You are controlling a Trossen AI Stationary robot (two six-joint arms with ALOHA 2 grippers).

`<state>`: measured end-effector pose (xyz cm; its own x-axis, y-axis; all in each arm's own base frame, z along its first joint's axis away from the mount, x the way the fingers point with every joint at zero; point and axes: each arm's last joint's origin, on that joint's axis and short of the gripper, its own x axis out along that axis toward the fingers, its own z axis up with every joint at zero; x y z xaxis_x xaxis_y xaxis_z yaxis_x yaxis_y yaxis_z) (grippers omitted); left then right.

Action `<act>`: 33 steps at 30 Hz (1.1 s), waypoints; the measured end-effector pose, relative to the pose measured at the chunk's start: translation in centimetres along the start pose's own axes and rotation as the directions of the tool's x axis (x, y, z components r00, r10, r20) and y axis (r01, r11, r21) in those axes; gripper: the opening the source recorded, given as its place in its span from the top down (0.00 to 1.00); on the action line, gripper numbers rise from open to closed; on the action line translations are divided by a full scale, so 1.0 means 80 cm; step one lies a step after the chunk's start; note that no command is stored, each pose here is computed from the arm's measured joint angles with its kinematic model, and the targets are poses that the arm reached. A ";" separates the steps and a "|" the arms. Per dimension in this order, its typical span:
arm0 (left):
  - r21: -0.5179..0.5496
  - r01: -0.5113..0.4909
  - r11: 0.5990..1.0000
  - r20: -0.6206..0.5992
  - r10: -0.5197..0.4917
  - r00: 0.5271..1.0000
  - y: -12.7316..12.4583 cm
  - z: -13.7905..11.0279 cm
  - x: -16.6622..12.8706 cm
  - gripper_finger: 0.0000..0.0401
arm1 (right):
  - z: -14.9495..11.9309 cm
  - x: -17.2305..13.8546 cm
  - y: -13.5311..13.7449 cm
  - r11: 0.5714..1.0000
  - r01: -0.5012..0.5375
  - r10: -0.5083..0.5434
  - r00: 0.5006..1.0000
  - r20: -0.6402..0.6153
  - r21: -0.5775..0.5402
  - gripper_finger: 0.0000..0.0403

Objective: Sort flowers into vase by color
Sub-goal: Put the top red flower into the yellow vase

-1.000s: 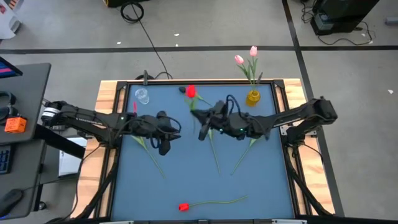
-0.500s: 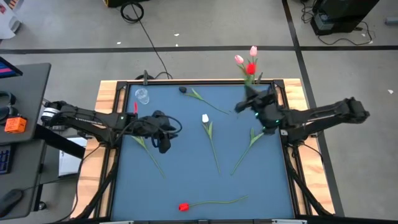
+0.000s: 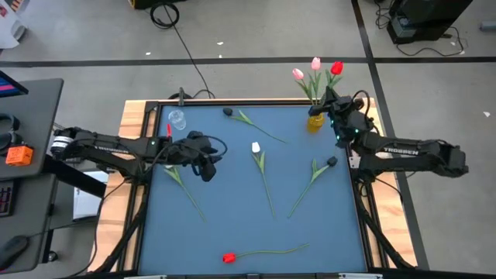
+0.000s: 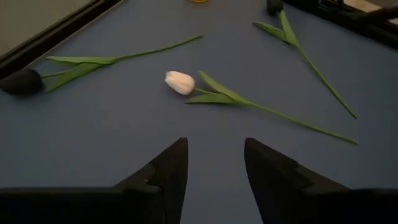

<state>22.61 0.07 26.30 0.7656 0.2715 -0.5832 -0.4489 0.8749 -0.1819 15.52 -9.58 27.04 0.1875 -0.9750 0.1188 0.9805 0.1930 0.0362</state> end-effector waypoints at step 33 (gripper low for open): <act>-0.121 -0.103 0.987 0.004 0.104 0.995 0.042 0.016 0.010 0.60 | -0.042 0.045 -0.007 0.995 0.032 -0.046 0.988 -0.149 -0.095 0.89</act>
<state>22.27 3.75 26.25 0.7168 0.3627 -0.5954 -0.5774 0.7875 -0.2154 15.82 -13.54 24.14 0.1492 -0.9883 -0.0325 0.9870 0.1508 -0.0547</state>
